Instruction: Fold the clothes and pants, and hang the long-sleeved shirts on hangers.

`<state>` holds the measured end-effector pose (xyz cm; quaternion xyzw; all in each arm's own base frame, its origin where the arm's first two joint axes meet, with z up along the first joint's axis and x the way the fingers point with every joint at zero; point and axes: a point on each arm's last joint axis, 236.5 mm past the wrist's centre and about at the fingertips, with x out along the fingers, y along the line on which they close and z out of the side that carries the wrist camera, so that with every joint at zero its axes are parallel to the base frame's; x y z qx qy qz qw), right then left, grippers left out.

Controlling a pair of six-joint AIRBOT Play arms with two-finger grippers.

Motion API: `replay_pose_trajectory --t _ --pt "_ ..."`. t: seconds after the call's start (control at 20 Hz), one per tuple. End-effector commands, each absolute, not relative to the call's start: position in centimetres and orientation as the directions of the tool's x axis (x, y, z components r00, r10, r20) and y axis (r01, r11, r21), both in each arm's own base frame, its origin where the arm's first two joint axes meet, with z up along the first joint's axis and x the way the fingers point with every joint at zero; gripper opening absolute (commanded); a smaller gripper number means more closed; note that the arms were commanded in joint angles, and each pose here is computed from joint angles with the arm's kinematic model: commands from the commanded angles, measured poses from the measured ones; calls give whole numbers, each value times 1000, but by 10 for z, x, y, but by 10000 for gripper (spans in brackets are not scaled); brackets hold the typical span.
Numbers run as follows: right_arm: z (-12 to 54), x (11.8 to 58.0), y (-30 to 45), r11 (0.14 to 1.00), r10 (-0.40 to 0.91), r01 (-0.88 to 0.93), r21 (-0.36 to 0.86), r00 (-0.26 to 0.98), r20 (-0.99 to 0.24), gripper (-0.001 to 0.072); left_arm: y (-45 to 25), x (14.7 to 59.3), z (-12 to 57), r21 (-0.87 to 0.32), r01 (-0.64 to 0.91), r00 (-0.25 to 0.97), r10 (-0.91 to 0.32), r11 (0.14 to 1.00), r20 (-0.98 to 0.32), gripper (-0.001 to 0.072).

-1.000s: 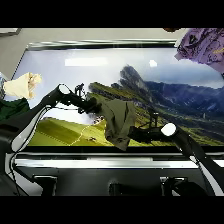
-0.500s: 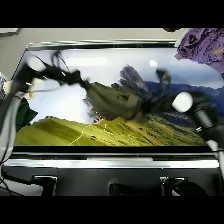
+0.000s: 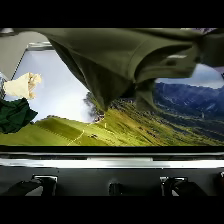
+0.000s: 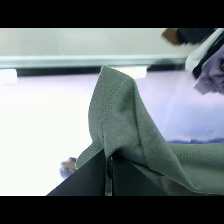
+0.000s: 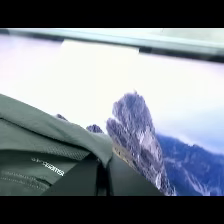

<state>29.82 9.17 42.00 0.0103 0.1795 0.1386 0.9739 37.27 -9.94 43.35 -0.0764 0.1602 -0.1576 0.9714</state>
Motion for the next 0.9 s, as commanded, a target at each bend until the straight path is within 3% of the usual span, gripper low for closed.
replay_pose_trajectory --t 0.0,0.15,0.25,0.55,0.7,0.85 --pt "462 247 70 965 263 -258 52 939 -222 31 -68 304 478 -199 208 953 -245 958 -181 12" --pt "463 260 72 966 256 -244 81 943 -214 31 -64 300 470 -231 181 953 -228 956 -198 11" --pt "437 294 82 970 244 -233 73 921 -304 31 -67 325 439 -234 160 933 -225 959 -281 12" --pt "289 454 135 973 216 -223 61 786 -579 31 -74 466 264 -202 27 750 -153 979 -643 12" --pt "193 529 167 971 234 -141 192 722 -652 32 -82 531 145 -186 -20 621 -133 982 -772 12" --pt "77 546 220 918 370 -86 386 530 -763 32 -85 551 25 -175 -103 444 -113 979 -889 13"
